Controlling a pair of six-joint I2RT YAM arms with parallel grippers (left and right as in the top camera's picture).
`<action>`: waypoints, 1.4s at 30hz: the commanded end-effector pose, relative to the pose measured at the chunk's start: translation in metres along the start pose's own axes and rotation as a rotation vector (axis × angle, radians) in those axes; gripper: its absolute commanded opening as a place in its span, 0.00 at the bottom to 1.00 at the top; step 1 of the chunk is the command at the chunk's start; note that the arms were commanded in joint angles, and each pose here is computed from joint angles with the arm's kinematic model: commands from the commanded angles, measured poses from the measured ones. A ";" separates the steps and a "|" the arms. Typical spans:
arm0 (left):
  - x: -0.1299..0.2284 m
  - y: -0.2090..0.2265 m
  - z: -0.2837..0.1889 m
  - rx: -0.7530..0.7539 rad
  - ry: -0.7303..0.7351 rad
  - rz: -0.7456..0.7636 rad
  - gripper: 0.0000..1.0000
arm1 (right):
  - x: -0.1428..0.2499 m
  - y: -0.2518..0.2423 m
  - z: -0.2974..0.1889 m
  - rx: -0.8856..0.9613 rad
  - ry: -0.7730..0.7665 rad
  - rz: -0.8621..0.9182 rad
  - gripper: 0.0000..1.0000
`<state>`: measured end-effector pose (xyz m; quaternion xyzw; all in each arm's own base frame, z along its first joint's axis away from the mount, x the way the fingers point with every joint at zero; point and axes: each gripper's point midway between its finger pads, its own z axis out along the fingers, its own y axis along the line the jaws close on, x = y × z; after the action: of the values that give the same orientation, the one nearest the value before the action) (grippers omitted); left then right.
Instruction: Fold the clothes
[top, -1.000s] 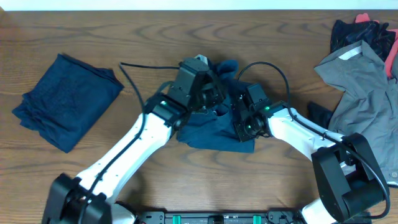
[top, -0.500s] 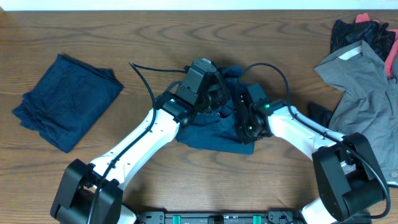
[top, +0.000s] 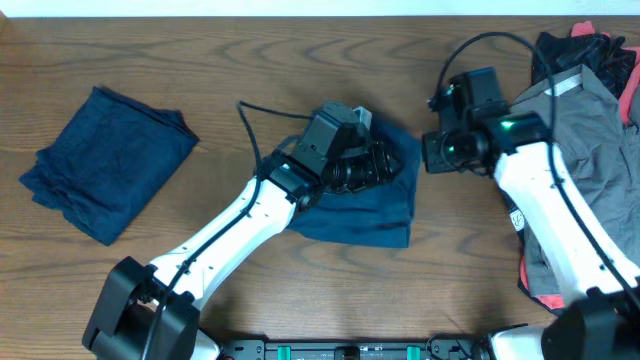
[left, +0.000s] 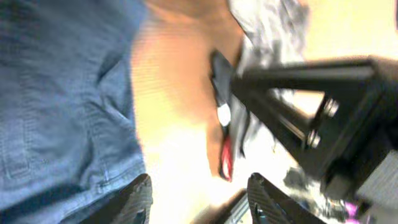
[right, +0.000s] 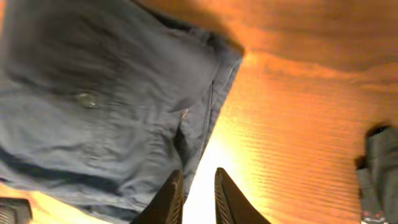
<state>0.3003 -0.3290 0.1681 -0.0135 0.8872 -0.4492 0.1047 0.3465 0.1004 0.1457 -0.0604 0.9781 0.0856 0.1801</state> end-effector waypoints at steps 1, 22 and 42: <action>-0.025 -0.021 -0.039 0.126 -0.023 0.151 0.52 | -0.006 0.011 -0.015 -0.067 -0.035 -0.020 0.18; -0.085 0.211 -0.021 -0.486 -0.134 -0.103 0.51 | 0.133 0.087 0.095 -0.246 0.455 0.081 0.06; 0.075 0.191 -0.043 -0.520 0.468 -0.540 0.59 | -0.004 -0.049 0.104 0.034 -0.034 0.274 0.16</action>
<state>0.2352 -0.1805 0.0137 -0.1751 0.9394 -0.1898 -0.2257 0.3580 0.0882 0.0171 0.0868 0.9818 0.1041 0.1328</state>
